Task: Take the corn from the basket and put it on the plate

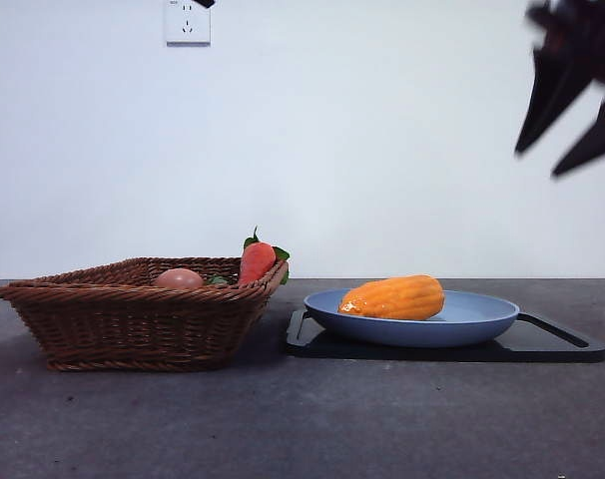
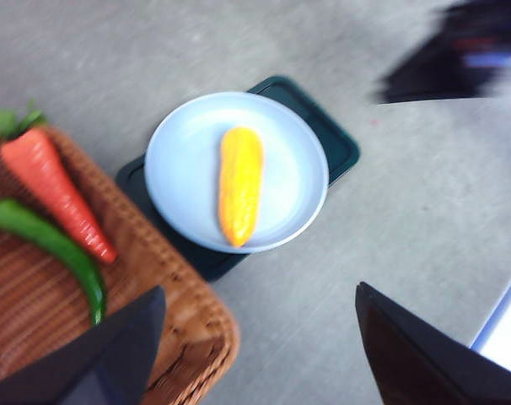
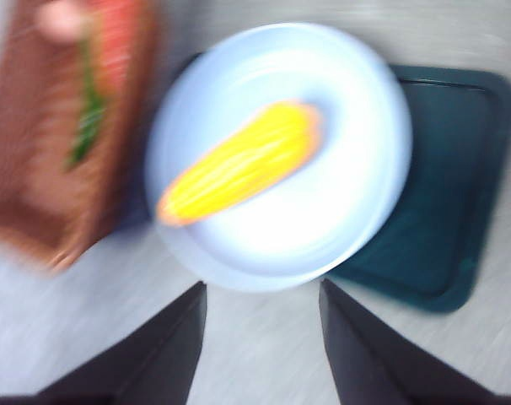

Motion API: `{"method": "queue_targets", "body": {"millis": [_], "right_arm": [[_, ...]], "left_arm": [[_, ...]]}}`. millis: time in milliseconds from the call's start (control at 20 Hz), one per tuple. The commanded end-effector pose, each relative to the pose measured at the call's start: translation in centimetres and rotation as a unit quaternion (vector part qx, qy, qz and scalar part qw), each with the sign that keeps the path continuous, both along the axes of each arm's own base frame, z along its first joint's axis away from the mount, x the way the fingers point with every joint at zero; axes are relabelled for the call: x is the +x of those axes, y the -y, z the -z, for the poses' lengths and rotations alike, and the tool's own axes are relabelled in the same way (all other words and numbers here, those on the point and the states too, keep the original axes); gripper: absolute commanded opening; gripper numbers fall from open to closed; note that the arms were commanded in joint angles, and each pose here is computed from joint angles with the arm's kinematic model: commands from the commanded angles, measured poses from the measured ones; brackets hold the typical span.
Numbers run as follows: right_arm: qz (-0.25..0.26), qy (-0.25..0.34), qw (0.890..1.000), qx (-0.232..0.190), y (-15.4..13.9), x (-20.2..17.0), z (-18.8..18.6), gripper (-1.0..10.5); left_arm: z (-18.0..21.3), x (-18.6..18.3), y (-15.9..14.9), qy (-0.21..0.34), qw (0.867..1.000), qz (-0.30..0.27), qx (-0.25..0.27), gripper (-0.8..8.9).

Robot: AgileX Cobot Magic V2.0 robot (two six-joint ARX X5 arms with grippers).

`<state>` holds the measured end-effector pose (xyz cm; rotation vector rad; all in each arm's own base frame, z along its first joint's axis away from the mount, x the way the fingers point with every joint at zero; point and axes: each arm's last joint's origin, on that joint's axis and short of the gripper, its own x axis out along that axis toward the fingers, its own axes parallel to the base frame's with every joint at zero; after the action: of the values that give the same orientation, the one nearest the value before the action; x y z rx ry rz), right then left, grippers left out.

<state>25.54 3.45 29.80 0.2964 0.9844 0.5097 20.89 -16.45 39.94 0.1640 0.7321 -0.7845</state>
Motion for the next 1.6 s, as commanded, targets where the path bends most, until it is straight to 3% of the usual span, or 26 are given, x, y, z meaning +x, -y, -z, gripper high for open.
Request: {"method": "queue_targets", "body": {"millis": [50, 250, 350, 500, 650, 800, 950, 1150, 1350, 1600], "right_arm": [[-0.033, 0.037, 0.999, -0.012, -0.5, -2.7, -2.4, 2.2], [-0.046, 0.055, 0.996, -0.052, -0.8, -8.0, -4.5, 1.8], [-0.053, 0.079, 0.994, -0.061, -0.9, -10.1, -5.0, 0.3], [-0.057, 0.105, 0.991, -0.059, -0.6, -12.3, -4.9, 0.0], [-0.053, 0.113, 0.99, -0.061, -0.3, -13.6, -2.8, 0.0], [-0.036, 0.159, 0.986, -0.042, -0.2, -14.1, -0.4, 0.0], [-0.004, 0.241, 0.97, -0.009, -0.2, -13.9, 1.2, 0.0], [0.034, 0.32, 0.947, -0.01, -0.1, -13.2, 4.1, 0.0], [0.07, 0.323, 0.943, -0.033, 0.0, -12.7, 5.3, 0.0], [0.072, 0.328, 0.941, -0.032, 0.0, -12.7, 5.2, 0.0]], "left_arm": [[-0.3, 0.3, -0.3, 0.006, 1.0, -0.002, 0.008, 3.63], [0.0, 0.5, -1.0, -0.009, 1.0, -0.013, 0.019, 3.03], [0.4, 0.4, -1.2, -0.021, 0.999, -0.012, 0.03, 1.85], [1.8, 0.6, -1.0, -0.041, 0.998, -0.008, 0.039, -0.01], [4.0, 0.9, -0.8, -0.054, 0.998, -0.009, 0.042, 0.07], [5.6, 0.9, -0.8, -0.034, 0.999, -0.021, 0.012, 0.07], [7.4, 0.4, -1.2, 0.011, 0.998, -0.039, -0.048, 0.07], [10.6, -0.7, -2.1, 0.079, 0.99, -0.065, -0.1, 0.07], [13.2, -1.1, -2.5, 0.093, 0.988, -0.091, -0.082, 0.07], [14.0, -1.1, -2.6, 0.096, 0.986, -0.096, -0.092, 0.07]]}}
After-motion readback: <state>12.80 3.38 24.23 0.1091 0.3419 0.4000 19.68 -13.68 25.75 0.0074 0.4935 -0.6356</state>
